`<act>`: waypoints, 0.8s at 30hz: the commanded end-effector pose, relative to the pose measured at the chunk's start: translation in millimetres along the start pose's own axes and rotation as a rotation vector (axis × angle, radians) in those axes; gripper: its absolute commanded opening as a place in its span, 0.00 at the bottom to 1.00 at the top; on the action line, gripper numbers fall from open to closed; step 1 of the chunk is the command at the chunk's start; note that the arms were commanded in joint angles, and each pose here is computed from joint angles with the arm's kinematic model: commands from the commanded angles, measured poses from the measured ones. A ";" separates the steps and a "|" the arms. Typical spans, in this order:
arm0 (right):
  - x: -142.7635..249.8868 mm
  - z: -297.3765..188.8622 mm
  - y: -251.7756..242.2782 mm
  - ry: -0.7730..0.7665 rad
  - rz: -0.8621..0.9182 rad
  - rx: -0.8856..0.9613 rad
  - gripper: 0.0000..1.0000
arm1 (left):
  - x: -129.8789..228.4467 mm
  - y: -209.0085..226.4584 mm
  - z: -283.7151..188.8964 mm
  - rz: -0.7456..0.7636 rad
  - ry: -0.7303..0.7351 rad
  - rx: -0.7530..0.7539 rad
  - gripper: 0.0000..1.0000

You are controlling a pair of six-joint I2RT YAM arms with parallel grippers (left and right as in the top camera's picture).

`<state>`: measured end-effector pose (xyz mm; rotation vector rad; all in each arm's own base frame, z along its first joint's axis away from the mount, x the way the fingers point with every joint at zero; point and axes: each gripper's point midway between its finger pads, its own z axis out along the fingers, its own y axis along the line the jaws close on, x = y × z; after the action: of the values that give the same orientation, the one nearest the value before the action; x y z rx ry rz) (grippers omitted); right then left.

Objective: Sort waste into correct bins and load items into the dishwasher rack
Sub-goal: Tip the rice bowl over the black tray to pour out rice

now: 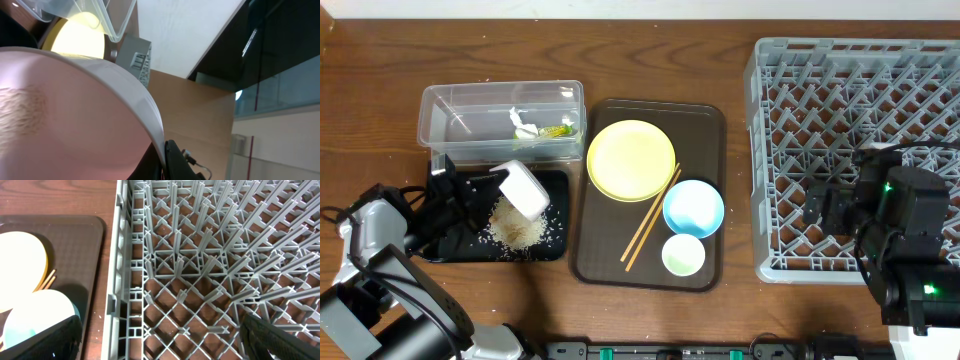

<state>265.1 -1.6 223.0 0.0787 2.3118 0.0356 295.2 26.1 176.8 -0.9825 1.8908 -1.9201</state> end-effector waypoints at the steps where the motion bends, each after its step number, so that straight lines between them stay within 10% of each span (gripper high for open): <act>1: -5.8 -5.0 -2.4 -0.019 0.010 0.010 0.99 | -0.6 -4.2 -1.7 -0.038 -0.005 0.036 0.06; 20: -5.4 -5.0 -2.4 -0.018 0.010 0.010 0.99 | -13.9 33.7 -4.9 0.074 -0.030 -0.190 0.06; 24: -4.6 -5.0 -2.4 -0.014 0.010 0.010 0.99 | -10.5 8.4 -1.8 0.197 -0.015 -0.042 0.06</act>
<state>264.1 -1.6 221.9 0.0789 2.3179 0.0354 297.9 32.6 155.2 -0.9065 2.0211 -1.7540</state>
